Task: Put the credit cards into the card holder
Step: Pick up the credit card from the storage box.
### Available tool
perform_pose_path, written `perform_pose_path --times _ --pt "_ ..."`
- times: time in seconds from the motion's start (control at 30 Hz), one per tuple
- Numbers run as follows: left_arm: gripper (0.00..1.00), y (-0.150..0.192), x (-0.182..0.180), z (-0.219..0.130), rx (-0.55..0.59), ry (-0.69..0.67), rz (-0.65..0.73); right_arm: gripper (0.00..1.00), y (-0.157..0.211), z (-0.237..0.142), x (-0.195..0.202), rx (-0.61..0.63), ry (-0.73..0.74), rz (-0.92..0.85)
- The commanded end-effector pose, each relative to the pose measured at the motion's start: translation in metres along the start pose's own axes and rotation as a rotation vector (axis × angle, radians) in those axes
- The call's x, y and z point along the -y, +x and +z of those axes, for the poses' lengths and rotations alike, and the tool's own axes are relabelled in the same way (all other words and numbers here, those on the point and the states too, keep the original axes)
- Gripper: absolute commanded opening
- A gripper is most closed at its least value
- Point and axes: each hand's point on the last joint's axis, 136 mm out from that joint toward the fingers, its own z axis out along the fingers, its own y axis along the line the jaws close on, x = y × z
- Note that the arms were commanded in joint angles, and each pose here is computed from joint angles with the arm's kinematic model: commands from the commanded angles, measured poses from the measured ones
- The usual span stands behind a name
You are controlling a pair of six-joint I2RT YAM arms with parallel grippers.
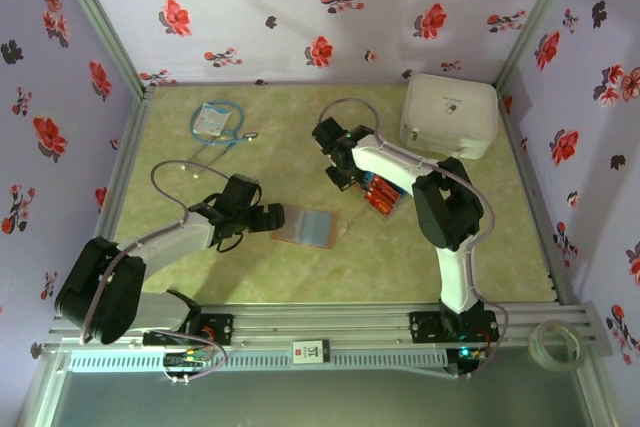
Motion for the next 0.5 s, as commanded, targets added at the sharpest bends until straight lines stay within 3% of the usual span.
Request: perform_pose_path --times 0.0,0.23,0.47 --pt "1.00 0.003 -0.003 0.003 -0.011 -0.002 -0.023 0.11 0.006 0.007 0.002 -0.041 0.004 -0.021" --pt "1.00 0.002 -0.003 0.003 -0.011 -0.001 -0.023 0.00 0.005 0.004 0.003 -0.036 0.006 -0.025" --pt "1.00 0.001 0.005 0.004 -0.022 0.034 -0.003 0.00 -0.008 -0.026 0.007 0.025 -0.007 -0.014"
